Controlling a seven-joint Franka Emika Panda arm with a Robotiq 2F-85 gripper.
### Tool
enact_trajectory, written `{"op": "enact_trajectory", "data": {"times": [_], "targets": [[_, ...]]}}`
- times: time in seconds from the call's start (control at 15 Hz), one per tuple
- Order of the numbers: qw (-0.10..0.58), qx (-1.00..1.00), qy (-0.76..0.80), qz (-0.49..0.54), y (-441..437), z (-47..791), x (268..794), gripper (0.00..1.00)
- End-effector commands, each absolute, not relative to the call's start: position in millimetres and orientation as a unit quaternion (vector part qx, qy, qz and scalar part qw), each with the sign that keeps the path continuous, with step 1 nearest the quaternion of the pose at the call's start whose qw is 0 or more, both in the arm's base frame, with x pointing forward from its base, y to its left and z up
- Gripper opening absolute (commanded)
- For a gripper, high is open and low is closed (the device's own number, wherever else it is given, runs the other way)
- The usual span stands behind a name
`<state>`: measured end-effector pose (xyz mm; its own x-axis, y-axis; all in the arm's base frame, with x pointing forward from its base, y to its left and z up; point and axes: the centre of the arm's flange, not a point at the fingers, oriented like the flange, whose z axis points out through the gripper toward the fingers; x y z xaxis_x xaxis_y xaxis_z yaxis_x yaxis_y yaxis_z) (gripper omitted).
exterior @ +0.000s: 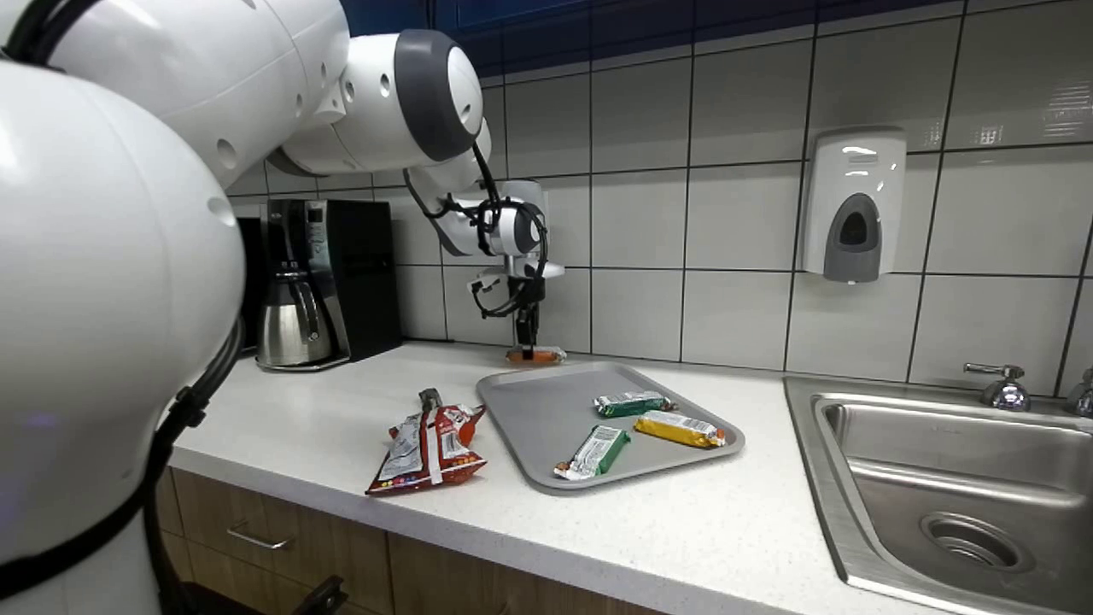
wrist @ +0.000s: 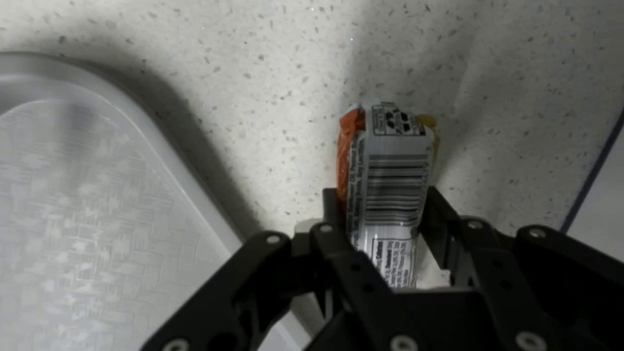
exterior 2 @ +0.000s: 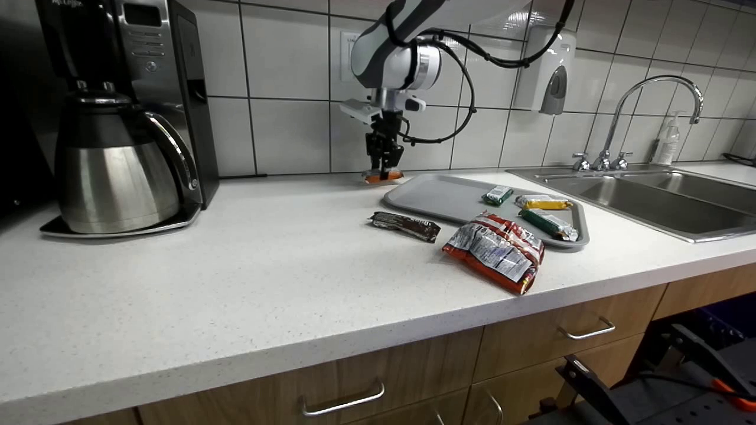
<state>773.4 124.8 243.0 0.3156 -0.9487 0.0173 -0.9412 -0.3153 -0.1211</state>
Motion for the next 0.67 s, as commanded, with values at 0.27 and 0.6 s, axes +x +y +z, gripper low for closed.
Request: {"op": "enact_trajectory", "data": {"times": [0.27, 0.6], "targets": [[0.061, -0.808, 0.583, -0.054, 106, 274, 765, 0.18], [0.067, -0.809, 0.581, -0.060, 95, 282, 756, 0.18]]}}
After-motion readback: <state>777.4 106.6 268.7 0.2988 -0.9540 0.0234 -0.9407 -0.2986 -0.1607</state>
